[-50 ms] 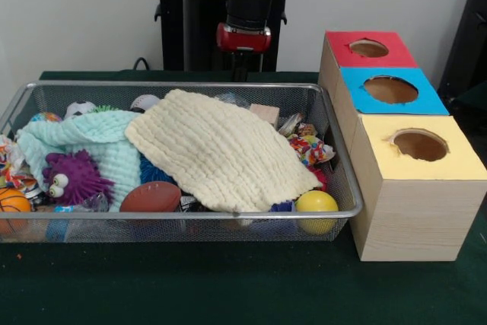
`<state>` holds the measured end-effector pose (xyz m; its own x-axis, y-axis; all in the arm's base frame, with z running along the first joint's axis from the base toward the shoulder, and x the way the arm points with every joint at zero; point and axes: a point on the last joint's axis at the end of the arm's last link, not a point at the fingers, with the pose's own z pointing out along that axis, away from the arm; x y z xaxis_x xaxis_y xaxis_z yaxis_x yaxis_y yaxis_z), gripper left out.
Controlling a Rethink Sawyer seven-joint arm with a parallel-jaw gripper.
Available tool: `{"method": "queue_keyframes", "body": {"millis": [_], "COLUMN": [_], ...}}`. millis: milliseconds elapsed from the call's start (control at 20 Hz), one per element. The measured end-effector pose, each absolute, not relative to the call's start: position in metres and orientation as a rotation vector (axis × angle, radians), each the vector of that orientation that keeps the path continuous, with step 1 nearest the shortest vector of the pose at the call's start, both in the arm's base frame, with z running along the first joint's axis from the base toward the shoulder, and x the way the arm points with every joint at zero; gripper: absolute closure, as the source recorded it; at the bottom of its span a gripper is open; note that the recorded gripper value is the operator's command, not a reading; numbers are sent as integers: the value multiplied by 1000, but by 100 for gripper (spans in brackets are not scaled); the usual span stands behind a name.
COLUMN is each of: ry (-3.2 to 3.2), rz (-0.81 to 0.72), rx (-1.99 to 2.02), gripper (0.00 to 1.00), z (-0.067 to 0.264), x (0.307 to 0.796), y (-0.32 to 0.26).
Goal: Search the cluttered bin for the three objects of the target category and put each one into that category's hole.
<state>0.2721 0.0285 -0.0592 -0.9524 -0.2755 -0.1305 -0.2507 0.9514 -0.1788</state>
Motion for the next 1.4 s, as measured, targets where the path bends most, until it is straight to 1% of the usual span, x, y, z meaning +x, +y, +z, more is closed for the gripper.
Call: {"method": "queue_keyframes", "body": {"millis": [300, 700, 1150, 1200, 1400], "ry": [2952, 2952, 2943, 2944, 2946], "rz": [-274, -266, -165, -159, -165], "rx": [-418, -419, -430, -410, -387], "gripper": [100, 100, 100, 0, 0], "z": [-59, -59, -59, -59, -58], "x": [273, 272, 272, 272, 274], "y": [32, 31, 22, 18, 13]}}
